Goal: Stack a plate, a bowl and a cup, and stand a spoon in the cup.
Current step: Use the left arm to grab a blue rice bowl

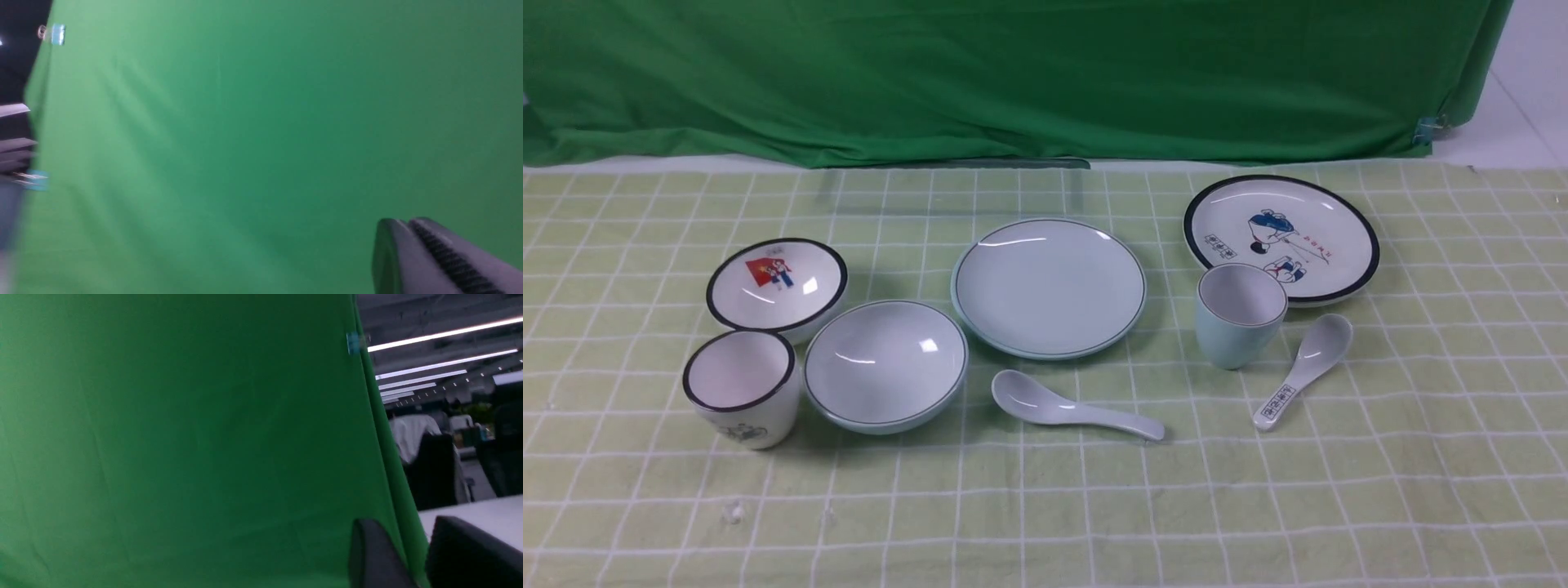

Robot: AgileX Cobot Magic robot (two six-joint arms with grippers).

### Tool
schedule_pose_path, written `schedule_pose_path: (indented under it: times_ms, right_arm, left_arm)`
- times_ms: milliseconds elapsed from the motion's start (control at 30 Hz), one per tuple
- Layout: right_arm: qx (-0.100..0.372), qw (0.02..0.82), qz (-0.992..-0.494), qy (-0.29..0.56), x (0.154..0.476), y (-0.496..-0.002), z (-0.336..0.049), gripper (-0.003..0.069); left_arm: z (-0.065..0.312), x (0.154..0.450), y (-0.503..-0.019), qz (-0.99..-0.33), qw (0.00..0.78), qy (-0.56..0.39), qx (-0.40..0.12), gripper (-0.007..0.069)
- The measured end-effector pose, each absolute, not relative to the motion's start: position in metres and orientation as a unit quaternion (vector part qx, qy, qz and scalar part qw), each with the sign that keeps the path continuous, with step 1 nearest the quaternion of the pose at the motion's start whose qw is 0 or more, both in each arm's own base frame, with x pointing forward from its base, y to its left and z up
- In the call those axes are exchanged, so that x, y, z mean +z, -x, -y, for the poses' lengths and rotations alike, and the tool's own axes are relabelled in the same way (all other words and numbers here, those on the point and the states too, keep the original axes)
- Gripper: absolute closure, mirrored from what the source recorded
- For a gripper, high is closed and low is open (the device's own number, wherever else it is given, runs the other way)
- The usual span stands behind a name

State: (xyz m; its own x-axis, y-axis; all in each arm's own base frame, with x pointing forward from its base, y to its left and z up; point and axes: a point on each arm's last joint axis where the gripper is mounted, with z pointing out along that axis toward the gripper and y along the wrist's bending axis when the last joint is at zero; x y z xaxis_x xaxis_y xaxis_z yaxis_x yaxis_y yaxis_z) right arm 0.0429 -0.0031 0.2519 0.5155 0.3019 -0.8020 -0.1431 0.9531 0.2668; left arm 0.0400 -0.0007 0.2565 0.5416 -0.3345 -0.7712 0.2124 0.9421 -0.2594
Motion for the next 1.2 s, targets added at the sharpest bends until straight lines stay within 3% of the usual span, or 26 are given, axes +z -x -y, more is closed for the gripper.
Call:
schedule_pose_path:
  times_ms: [100,200,333,400,533,733,833,1000,1100,1200]
  right_arm:
    - [0.146,0.873,-0.457,-0.093,0.256,-0.043,0.004,0.0417]
    - [0.141,0.864,-0.475,-0.089,0.262,-0.049,0.003,0.0455]
    - [0.097,0.861,-0.498,-0.037,0.296,-0.062,-0.002,0.0624]
    - [0.076,0.854,-0.514,-0.022,0.306,-0.071,-0.003,0.0639]
    - [0.027,0.798,-0.602,0.006,0.31,-0.102,-0.004,0.0645]
    - [0.012,0.581,-0.813,0.032,0.282,-0.152,-0.009,0.0645]
    - [0.021,0.481,-0.874,0.069,0.269,-0.17,-0.022,0.0645]
    - [0.039,0.401,-0.901,0.16,0.263,-0.189,-0.055,0.0645]
    - [0.045,0.36,-0.905,0.224,0.259,-0.201,-0.08,0.0645]
    - [0.048,0.315,-0.91,0.266,0.246,-0.207,-0.1,0.0645]
  left_arm:
    - [0.0,0.265,-0.037,-0.419,0.878,0.092,-0.21,0.0657]
    - [0.001,0.291,-0.045,-0.452,0.857,0.106,-0.224,0.0657]
    - [0.003,0.345,-0.077,-0.542,0.816,0.094,-0.177,0.0657]
    - [0.005,0.358,-0.096,-0.566,0.805,0.081,-0.156,0.0657]
    - [0.012,0.372,-0.15,-0.647,0.754,0.034,-0.108,0.0657]
    - [0.042,0.352,-0.234,-0.825,0.562,-0.025,-0.057,0.0656]
    - [0.061,0.335,-0.266,-0.889,0.453,-0.062,-0.022,0.0653]
    - [0.078,0.306,-0.302,-0.936,0.339,-0.094,-0.004,0.0608]
    - [0.088,0.287,-0.324,-0.95,0.293,-0.107,-0.009,0.0527]
    - [0.096,0.267,-0.345,-0.961,0.254,-0.11,-0.011,0.0375]
